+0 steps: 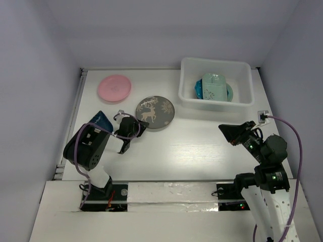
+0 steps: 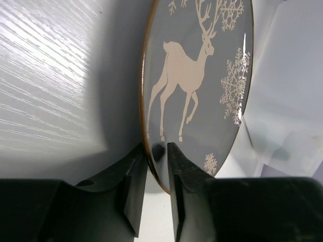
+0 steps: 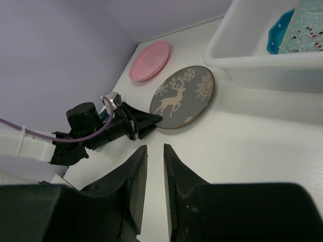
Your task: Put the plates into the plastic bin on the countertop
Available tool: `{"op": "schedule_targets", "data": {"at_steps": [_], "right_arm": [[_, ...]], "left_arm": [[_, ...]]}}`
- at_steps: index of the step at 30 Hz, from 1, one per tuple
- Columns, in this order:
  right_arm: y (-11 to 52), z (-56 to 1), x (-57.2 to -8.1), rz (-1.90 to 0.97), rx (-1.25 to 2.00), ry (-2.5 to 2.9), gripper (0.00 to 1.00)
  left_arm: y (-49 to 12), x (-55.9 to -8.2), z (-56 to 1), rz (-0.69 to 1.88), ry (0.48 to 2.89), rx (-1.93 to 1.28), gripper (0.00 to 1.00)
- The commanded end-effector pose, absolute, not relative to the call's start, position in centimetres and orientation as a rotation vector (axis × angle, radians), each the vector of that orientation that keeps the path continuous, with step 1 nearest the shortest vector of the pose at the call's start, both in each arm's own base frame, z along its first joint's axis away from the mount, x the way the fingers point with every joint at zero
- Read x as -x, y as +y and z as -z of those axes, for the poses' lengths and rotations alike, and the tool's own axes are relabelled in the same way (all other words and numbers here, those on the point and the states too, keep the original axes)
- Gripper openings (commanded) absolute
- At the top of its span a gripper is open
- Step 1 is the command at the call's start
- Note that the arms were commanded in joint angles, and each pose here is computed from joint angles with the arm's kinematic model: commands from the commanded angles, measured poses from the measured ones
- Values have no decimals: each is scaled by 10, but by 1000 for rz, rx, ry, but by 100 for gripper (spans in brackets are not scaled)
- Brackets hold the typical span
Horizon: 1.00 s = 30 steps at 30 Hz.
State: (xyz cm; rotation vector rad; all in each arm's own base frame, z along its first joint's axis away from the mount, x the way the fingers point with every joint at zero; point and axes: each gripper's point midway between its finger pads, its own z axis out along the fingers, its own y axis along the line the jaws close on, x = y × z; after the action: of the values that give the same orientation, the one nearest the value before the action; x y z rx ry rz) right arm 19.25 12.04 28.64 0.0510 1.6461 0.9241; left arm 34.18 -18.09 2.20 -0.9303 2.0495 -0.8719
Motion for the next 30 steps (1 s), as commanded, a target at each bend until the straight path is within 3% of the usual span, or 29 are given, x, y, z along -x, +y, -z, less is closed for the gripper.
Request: {"op": "schedule_targets", "data": {"at_steps": [1, 3, 5, 6, 16, 30], "right_arm": [[120, -299, -191, -918, -31, 1595, 25], [120, -299, -192, -918, -30, 1598, 25], [120, -299, -192, -920, -27, 1599, 25], [120, -299, -191, -921, -26, 1599, 25], [120, -294, -192, -910, -30, 1619, 25], [120, -282, -195, -915, -50, 1639, 25]], "left_arm": [[-162, -318, 20, 721, 2141, 1003, 20], [-160, -320, 21, 717, 2128, 1004, 16], [-155, -318, 24, 697, 2117, 1017, 2], [-155, -320, 20, 709, 2094, 1012, 0], [-153, -320, -41, 849, 1913, 922, 0], [-151, -317, -188, 1010, 1642, 740, 0]]}}
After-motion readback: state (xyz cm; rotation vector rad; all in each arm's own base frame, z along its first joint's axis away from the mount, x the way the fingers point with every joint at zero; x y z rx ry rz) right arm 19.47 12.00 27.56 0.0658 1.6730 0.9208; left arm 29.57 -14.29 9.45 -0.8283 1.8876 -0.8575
